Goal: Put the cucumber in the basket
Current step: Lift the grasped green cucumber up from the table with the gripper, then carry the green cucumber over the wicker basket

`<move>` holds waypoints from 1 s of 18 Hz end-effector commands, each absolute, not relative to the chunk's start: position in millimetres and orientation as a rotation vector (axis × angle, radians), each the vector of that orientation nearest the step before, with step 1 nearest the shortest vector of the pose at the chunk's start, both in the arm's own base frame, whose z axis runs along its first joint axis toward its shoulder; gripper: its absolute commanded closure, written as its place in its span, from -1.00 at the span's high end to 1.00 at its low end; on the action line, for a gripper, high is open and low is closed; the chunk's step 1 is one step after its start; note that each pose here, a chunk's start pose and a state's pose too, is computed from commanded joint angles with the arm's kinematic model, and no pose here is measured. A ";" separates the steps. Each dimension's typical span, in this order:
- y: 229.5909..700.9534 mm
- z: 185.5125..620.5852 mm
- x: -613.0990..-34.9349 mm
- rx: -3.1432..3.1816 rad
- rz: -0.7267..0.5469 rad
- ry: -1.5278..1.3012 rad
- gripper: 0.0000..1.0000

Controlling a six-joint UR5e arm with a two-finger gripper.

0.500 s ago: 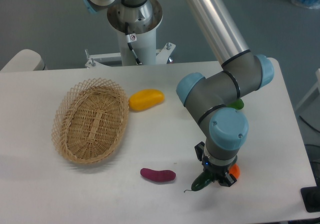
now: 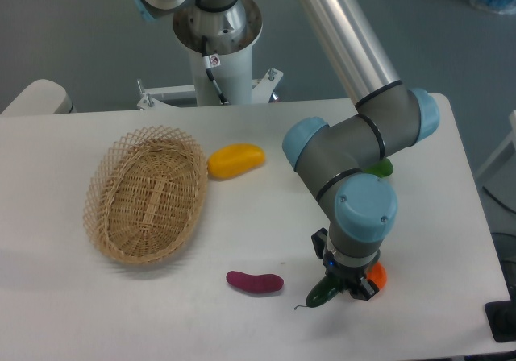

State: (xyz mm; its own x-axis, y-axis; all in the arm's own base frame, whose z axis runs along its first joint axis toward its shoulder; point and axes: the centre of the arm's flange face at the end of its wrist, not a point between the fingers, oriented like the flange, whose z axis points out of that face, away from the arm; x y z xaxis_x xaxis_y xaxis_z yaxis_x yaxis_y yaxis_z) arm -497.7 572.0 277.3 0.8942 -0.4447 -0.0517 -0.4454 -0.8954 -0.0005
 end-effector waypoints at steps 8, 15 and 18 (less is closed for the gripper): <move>593.5 284.2 -430.0 -3.073 0.017 0.611 -0.55; 600.9 292.4 -338.1 -3.076 -0.038 0.656 -0.55; 598.6 297.9 -291.2 -3.075 -0.058 0.690 -0.55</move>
State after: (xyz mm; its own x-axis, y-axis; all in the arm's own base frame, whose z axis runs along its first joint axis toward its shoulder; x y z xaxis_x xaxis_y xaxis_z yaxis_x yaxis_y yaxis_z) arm -291.2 598.6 297.9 0.9035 -0.4270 0.0384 -0.4273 -0.9041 0.0024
